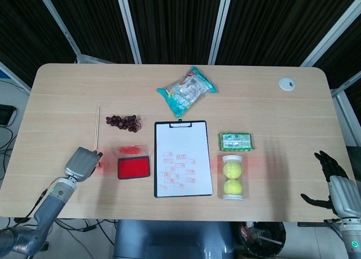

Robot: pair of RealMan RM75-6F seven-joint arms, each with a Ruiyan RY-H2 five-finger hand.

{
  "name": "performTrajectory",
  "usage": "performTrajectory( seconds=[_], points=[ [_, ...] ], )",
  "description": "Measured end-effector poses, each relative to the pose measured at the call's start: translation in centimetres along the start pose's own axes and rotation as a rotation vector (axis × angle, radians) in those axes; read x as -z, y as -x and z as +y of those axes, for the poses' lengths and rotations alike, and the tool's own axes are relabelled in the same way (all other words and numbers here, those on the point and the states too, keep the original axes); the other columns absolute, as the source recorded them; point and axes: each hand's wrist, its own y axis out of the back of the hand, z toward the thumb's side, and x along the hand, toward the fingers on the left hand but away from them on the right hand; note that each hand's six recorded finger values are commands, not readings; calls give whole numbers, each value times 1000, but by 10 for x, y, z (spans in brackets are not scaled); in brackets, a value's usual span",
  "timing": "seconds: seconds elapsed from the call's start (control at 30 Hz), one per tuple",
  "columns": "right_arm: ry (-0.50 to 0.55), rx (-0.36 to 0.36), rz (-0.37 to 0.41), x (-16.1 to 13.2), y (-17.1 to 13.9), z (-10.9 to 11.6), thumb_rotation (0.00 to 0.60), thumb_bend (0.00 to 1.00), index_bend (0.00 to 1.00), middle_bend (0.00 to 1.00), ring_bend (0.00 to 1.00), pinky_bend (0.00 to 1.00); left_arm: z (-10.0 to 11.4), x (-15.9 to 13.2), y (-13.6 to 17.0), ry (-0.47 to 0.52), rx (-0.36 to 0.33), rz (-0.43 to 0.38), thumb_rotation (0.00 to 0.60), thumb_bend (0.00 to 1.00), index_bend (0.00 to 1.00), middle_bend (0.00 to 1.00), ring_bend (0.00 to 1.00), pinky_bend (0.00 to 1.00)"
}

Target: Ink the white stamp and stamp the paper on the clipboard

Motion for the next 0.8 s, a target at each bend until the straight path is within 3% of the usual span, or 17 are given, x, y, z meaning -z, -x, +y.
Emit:
performTrajectory(
  seconds=[0.8],
  points=[
    [0, 1, 2, 0, 0, 0, 600, 152, 0, 0, 0, 135, -9, -16, -9, -24, 28, 0, 600, 386, 558, 624, 948, 1000]
  ],
)
